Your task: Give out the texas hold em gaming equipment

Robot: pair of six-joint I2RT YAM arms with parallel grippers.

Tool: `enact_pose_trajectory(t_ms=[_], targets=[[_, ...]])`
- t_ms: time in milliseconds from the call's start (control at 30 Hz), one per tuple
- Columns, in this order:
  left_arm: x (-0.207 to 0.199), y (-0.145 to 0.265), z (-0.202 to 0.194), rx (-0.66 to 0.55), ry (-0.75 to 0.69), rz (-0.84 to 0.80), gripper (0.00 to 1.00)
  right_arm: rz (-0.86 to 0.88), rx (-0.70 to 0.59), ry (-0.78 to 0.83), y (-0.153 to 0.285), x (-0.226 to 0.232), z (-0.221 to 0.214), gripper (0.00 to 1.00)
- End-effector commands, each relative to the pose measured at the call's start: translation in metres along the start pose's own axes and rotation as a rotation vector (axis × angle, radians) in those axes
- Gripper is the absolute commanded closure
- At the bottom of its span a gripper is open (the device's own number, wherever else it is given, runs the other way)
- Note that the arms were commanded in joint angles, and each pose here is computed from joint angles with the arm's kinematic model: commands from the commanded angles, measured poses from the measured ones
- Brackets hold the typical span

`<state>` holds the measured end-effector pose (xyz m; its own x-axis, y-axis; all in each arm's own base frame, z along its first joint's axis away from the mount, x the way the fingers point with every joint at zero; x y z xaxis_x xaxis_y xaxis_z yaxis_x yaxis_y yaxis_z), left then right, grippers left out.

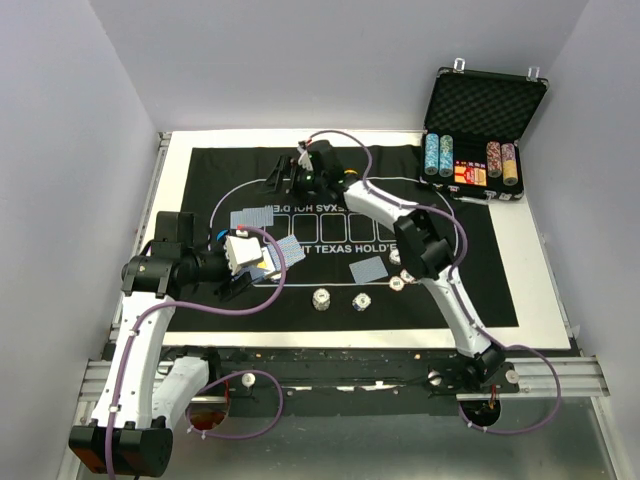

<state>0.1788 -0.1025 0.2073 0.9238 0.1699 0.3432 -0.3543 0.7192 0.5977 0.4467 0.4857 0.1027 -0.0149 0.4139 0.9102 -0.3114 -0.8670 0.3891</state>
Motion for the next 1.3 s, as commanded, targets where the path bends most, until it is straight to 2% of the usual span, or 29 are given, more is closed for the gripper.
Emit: enact_pose_trajectory(t_ms=[0, 100, 233, 333, 467, 633, 900, 1100, 1267], targets=[[0.001, 0.000, 0.013, -0.063, -0.023, 0.002, 0.53, -0.015, -0.008, 0.057, 0.035, 0.022, 0.013, 0.01], [0.001, 0.000, 0.013, -0.062, -0.024, 0.000, 0.53, -0.029, -0.002, 0.045, 0.037, 0.018, 0.012, 0.00], [0.002, 0.002, 0.015, -0.064, -0.020, 0.005, 0.53, -0.083, 0.041, -0.014, 0.027, -0.010, 0.002, 0.00], [0.002, 0.003, 0.015, -0.061, -0.021, 0.008, 0.53, -0.065, 0.026, 0.005, 0.039, -0.008, -0.003, 0.00], [0.002, 0.000, 0.011, -0.052, -0.021, 0.003, 0.53, -0.055, 0.012, 0.029, 0.076, 0.001, -0.009, 0.00], [0.003, -0.004, 0.008, -0.057, -0.022, 0.002, 0.53, -0.011, -0.048, 0.050, 0.148, 0.028, -0.012, 0.00], [0.007, -0.007, 0.008, -0.061, -0.007, -0.009, 0.53, 0.076, -0.033, 0.114, 0.221, 0.064, -0.052, 0.00], [0.009, -0.008, 0.007, -0.059, -0.005, -0.006, 0.53, 0.146, 0.051, 0.145, 0.240, 0.074, -0.084, 0.00], [0.008, -0.008, 0.007, -0.057, -0.001, -0.008, 0.53, 0.114, 0.143, 0.168, 0.224, 0.068, -0.115, 0.00]])
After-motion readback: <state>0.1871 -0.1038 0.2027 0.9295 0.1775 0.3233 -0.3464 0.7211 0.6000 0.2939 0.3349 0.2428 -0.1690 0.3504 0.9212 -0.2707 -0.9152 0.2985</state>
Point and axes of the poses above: each gripper's point midway between its finger pads, its own y axis back along the fingers, its own x axis along the line the jaws close on, z = x × y, the point moved 1 cm from there along y, back along the fingers, and after that the axes turned 14 degrees about -y, right-handed, at the moved point
